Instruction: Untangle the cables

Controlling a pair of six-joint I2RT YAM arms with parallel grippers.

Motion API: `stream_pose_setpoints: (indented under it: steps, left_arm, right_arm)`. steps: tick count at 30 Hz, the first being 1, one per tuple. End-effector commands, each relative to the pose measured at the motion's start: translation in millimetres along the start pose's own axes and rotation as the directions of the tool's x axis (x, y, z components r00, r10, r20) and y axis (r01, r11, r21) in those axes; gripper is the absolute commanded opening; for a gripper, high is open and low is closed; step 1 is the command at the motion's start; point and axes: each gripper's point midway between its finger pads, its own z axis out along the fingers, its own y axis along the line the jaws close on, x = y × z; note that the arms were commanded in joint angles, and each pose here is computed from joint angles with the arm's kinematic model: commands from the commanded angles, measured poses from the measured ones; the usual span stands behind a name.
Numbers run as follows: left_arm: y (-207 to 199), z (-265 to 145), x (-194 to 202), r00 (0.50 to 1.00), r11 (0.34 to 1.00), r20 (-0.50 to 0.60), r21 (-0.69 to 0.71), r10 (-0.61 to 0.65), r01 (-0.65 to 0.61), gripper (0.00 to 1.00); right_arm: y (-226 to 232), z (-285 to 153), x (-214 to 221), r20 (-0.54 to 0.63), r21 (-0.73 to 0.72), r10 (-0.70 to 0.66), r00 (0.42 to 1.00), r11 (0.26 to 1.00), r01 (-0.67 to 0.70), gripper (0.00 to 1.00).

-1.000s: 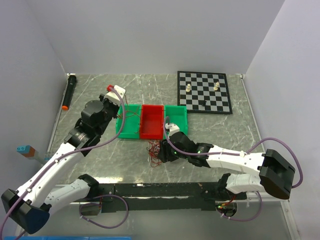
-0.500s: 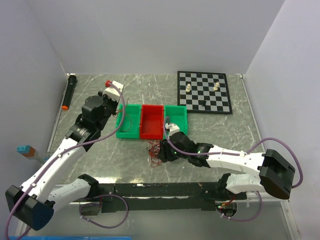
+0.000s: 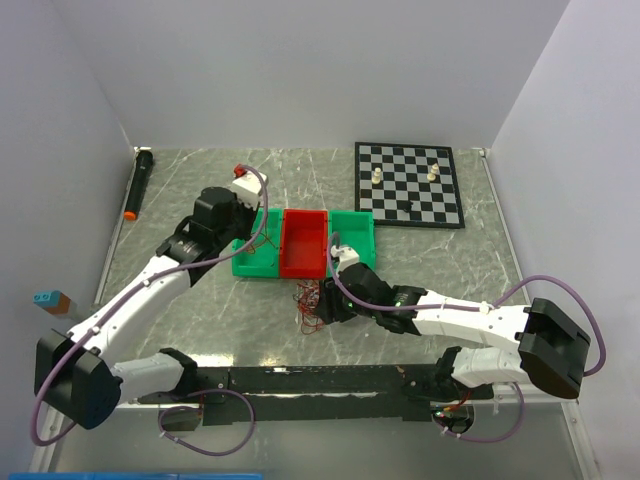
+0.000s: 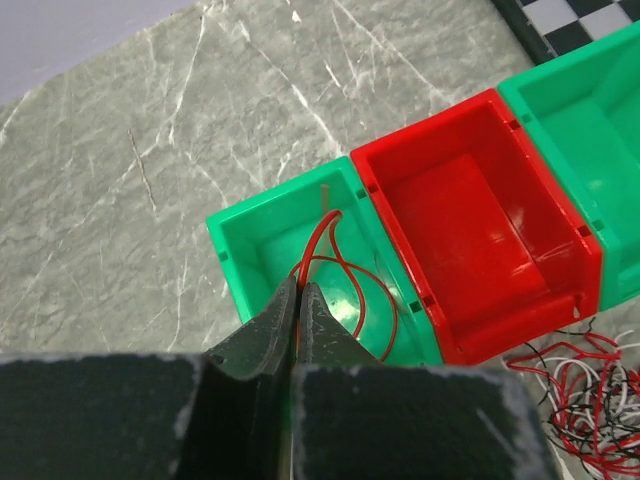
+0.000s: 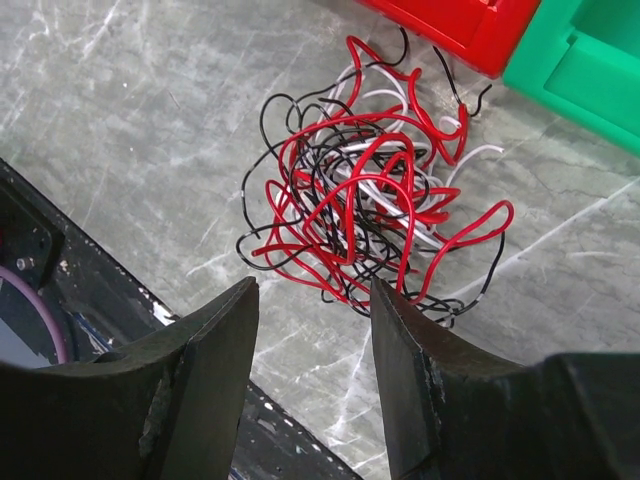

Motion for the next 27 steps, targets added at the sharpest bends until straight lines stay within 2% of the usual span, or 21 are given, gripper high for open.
stream_pose_setpoints:
  steps: [1,5,9,14,19,23,25,27]
  left_arm:
    - [5.7,10.3,0.3,1.0,0.999,0.014,-0.04,-0.009,0.009,0.01]
    - [17.2,29.8,5.3,0.996,0.992,-0.032,-0.095,0.078,-0.081,0.01]
    - [26.2,52.7,20.5,0.978,0.979,-0.156,-0.127,0.138,-0.158,0.01]
    - [14.9,74.8,37.3,0.973,0.987,-0.198,-0.082,0.116,-0.135,0.01]
    - [0.2,85.1,74.5,0.943,0.993,-0.313,-0.012,0.11,-0.12,0.02]
    - [-8.6,86.1,76.9,0.952,0.993,-0.282,0.036,0.121,-0.116,0.01]
    - [-10.7,89.3,78.5,0.953,0.994,-0.283,0.039,0.111,-0.104,0.03]
    - [-10.0,93.0,84.2,0.947,0.994,-0.303,0.036,0.107,-0.101,0.16]
  right_arm:
    - [4.4,-0.3,-12.0,0.046,-0.025,0.02,0.999,1.0,-0.019,0.55]
    - [2.3,0.8,-14.2,0.053,-0.031,0.03,0.998,0.999,-0.028,0.55]
    - [-0.7,2.1,-13.0,0.045,-0.036,0.044,0.998,0.998,-0.042,0.56]
    - [-0.6,0.1,-18.4,0.056,-0.043,0.043,0.998,0.998,-0.041,0.56]
    - [-2.2,-5.3,-26.6,0.083,-0.045,0.047,0.995,0.998,-0.044,0.56]
    - [-1.0,-9.1,-31.6,0.1,-0.055,0.058,0.993,0.997,-0.053,0.56]
    - [-0.8,-9.8,-32.8,0.103,-0.056,0.061,0.993,0.997,-0.056,0.56]
    - [0.4,-10.3,-34.7,0.104,-0.057,0.061,0.993,0.997,-0.056,0.56]
